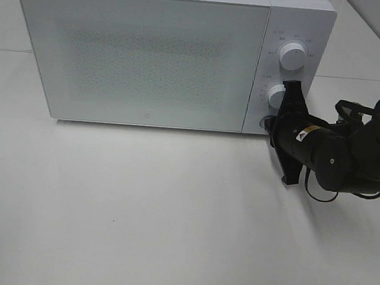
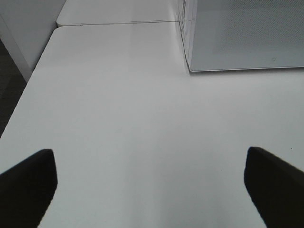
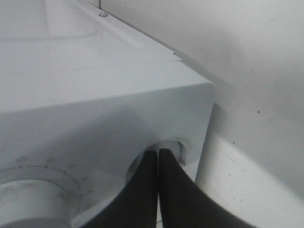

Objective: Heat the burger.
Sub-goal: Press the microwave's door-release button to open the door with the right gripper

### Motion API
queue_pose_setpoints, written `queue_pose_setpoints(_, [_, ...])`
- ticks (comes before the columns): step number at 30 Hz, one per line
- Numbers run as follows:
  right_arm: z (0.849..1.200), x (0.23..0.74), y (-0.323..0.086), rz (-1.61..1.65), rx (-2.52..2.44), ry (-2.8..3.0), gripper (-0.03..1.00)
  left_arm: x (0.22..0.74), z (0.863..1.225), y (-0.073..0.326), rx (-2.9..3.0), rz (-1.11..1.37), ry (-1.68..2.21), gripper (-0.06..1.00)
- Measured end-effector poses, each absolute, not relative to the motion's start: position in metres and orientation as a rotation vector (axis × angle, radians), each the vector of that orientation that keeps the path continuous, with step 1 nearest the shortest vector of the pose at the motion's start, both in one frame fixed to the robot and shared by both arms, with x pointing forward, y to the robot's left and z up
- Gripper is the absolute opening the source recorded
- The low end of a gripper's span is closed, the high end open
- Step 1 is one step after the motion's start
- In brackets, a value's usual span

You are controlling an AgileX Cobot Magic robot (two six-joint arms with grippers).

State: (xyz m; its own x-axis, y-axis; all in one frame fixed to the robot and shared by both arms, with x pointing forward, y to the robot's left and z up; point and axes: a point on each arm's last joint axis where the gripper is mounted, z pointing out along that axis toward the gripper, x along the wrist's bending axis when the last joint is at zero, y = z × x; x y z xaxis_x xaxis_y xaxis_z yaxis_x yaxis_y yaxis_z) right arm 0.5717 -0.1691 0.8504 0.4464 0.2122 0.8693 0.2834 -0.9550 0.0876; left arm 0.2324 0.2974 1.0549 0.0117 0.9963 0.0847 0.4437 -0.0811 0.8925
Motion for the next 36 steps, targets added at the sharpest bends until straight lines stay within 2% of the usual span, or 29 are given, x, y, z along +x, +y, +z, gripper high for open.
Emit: queue_pose_setpoints(36, [0.845,0.583,-0.163,-1.529,-2.624,-0.447,0.00,0.232,1.055,0.297,1.606,1.025,1.506,1.00])
